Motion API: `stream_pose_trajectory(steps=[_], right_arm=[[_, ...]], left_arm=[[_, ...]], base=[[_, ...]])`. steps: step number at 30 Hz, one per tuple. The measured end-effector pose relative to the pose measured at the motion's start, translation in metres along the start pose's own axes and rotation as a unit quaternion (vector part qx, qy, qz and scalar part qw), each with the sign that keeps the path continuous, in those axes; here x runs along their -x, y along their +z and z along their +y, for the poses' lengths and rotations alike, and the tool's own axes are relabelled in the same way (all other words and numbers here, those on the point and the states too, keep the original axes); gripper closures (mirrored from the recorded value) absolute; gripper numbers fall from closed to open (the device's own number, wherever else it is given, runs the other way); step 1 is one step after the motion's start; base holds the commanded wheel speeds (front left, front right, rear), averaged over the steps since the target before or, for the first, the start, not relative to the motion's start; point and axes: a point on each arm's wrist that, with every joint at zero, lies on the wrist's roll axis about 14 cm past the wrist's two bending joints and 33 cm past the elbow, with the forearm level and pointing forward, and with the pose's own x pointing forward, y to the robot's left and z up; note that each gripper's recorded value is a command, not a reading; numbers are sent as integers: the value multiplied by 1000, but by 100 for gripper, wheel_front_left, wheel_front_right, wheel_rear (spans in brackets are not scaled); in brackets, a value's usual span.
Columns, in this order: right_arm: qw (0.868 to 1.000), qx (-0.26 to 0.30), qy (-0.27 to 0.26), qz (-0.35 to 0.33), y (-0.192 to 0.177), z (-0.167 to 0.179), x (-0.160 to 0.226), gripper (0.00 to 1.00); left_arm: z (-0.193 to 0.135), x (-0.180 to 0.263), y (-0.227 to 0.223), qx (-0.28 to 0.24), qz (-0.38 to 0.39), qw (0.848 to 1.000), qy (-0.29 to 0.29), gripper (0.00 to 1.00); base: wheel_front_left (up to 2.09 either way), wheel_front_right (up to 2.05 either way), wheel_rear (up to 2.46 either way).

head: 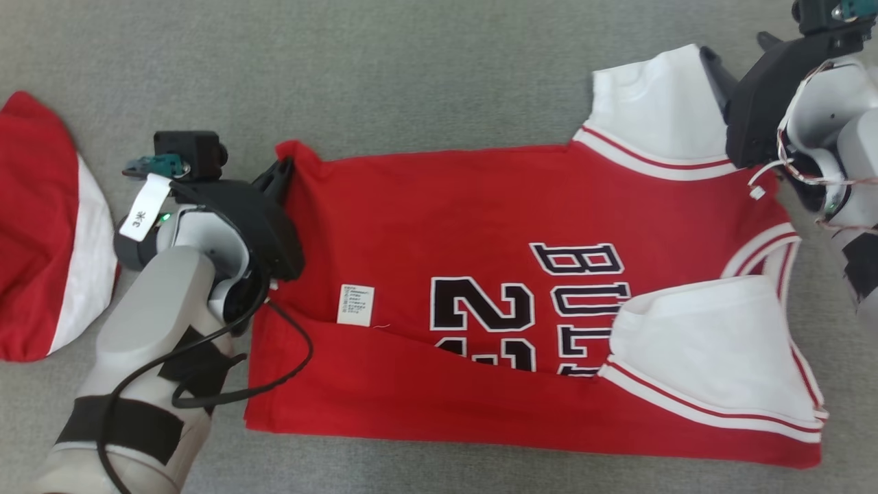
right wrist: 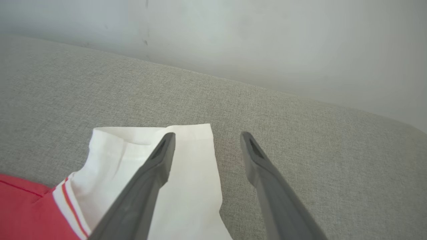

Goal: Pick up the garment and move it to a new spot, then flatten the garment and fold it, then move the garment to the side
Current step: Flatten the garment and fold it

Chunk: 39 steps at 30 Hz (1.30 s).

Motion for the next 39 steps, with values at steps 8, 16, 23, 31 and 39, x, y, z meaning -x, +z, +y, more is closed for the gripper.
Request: stream_pose_trajectory(steps=[8,16,23,31,39], right_arm=[[998,13,-2,57,-20,2,-26,0],[994,29,14,103,-51,15,-48,100],[994,41,22,94,-49,20,-53,100],[998,46,12,41,-28,4,-40,100],[999,28,-7,-30,-10,-14,-10,100]], left_arm=[[0,-4,5,9,-15,1000,-3,100],[7,-11,0,8,-16,1000,1,100],[11,-11,-1,15,-21,1000,1,100],[18,-4,7,21,-37,999,11,100],[18,12,13,21,-54,998,12,100]], base=[[0,0,0],[0,0,0],[0,0,0],[0,0,0],[0,0,0]])
